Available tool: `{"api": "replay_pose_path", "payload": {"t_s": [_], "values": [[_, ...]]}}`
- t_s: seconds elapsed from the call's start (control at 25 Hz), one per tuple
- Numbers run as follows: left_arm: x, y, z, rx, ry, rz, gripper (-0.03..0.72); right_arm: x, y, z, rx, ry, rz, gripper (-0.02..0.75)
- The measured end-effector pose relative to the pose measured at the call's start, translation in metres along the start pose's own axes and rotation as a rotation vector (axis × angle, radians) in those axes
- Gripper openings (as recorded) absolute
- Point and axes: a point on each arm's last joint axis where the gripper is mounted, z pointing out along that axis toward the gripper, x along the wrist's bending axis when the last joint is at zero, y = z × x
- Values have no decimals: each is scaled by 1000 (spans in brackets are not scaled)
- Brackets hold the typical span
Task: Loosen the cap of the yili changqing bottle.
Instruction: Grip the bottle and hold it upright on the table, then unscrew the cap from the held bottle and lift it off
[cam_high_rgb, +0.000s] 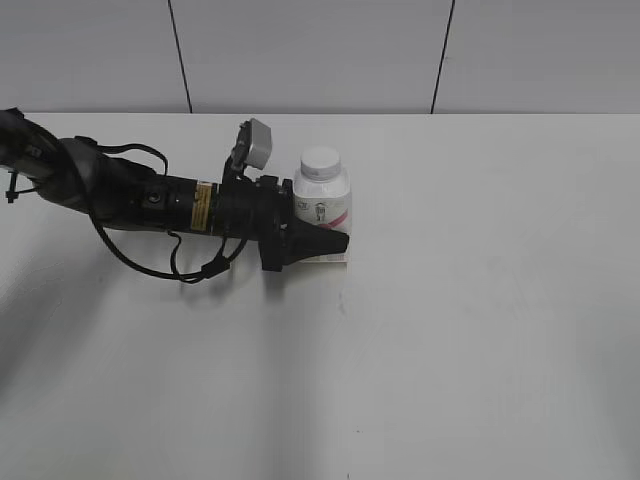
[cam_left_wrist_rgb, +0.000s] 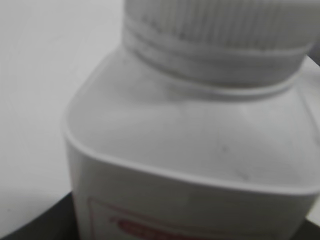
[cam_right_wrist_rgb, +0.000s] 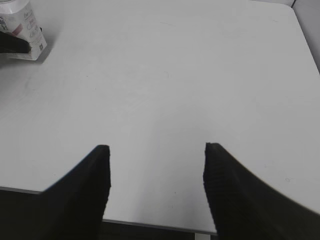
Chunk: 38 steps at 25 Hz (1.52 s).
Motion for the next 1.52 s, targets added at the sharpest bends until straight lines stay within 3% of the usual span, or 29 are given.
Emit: {"api": "replay_pose_path", "payload": {"t_s": [0.44, 0.68, 1.52], "values": [[-19, 8, 38, 29, -32, 50, 430, 0, 0, 0, 0, 0, 0, 472], [-15, -1, 39, 50, 2, 37, 429, 0, 0, 0, 0, 0, 0, 472], [-11, -6, 32, 31, -5, 22, 429, 0, 0, 0, 0, 0, 0, 472]]}}
